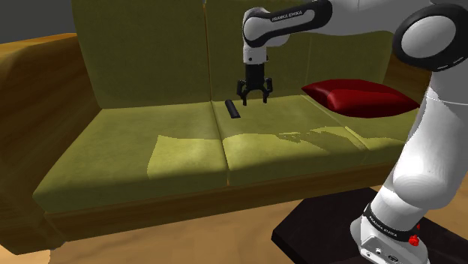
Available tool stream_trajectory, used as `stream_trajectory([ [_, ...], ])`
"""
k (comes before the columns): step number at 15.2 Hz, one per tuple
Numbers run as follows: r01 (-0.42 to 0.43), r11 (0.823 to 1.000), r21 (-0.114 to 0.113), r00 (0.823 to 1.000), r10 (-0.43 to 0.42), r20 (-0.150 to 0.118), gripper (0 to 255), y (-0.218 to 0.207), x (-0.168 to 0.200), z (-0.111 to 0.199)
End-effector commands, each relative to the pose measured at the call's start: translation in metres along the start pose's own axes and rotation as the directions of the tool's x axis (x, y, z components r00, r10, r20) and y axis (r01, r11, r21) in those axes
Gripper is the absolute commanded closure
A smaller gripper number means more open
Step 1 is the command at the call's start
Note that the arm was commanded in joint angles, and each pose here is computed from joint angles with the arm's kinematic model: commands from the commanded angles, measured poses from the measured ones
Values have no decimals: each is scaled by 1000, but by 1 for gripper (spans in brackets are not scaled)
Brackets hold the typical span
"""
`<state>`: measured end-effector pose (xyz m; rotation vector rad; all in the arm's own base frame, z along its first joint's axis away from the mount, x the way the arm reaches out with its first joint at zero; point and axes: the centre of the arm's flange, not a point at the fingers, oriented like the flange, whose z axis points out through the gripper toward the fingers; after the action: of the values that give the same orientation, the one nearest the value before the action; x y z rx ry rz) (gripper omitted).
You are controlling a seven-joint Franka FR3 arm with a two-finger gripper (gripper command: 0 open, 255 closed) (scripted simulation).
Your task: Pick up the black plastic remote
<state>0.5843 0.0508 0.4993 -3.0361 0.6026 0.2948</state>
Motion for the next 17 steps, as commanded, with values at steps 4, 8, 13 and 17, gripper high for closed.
stream_trajectory([
  [4,-62,998,30,998,62,25,0,-34,60,1],
  [8,-112,992,52,993,109,46,0,-57,109,2],
  [13,-112,992,52,993,110,46,0,-57,113,23],
  [17,-112,992,52,993,110,46,0,-57,116,41],
])
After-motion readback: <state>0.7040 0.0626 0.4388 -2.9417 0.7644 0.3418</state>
